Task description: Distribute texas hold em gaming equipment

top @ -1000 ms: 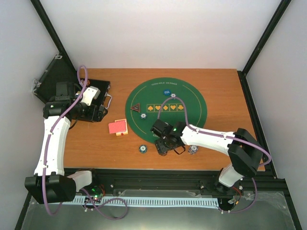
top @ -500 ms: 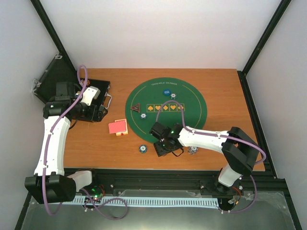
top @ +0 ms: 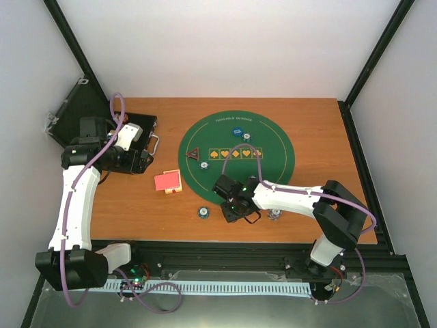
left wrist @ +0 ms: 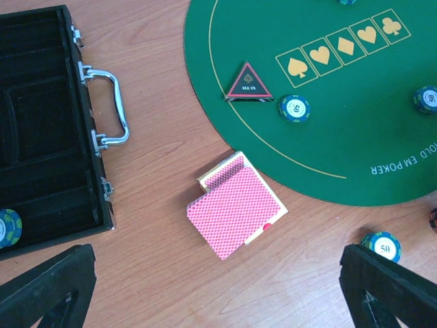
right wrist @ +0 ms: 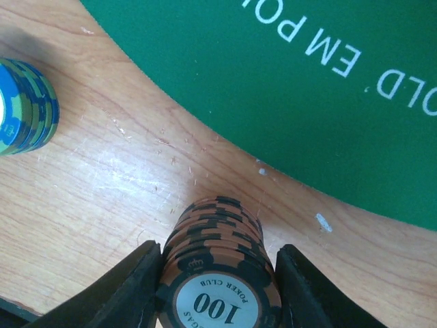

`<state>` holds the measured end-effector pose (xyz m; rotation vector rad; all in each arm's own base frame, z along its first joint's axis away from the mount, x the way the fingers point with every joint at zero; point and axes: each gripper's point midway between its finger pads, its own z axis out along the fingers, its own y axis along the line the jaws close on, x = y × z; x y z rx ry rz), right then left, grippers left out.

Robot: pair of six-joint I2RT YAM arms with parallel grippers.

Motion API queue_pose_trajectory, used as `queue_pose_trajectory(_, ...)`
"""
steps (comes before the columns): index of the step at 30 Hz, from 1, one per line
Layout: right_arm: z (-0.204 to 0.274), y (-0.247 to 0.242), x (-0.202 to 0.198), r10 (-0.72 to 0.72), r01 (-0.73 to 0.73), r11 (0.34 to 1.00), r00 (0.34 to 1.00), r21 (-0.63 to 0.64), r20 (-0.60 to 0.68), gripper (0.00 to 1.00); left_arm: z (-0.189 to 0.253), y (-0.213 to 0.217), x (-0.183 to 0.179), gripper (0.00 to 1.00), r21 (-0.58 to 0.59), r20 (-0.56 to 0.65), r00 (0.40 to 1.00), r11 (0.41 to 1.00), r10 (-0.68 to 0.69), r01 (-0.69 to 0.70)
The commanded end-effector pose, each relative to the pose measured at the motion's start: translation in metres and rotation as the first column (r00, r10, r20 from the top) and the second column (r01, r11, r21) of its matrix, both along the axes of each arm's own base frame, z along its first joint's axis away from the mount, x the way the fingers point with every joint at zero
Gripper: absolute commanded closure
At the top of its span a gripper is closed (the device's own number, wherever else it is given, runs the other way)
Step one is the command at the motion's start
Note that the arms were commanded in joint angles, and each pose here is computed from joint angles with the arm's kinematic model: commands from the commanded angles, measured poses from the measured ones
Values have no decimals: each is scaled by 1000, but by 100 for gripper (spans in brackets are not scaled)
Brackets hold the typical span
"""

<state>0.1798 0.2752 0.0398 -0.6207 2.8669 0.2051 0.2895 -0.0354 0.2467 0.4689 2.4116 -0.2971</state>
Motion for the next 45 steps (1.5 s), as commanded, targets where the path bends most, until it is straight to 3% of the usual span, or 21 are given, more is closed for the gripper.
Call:
queue_pose_trajectory(1, 2, -1, -1, -2, 2, 1000, 1000, -5, 17, 57, 5, 2, 2, 0, 2, 28, 1000, 1000, 4, -4)
queue_pose_trajectory(18, 53, 7, 16, 32, -31, 999, 995, -9, 98, 58, 6, 0, 2, 0, -7, 29, 1000, 1000, -2, 2)
queue_pose_trajectory(34, 7, 0, 3, 38, -37, 998, 999, -49, 25, 58, 5, 0, 2, 0, 0, 29, 1000, 1000, -3, 3)
queue_pose_trajectory(45, 1, 0, 4, 37, -36, 998, 999, -52, 20, 57, 7, 2, 3, 0, 2, 34, 999, 1000, 4, -4)
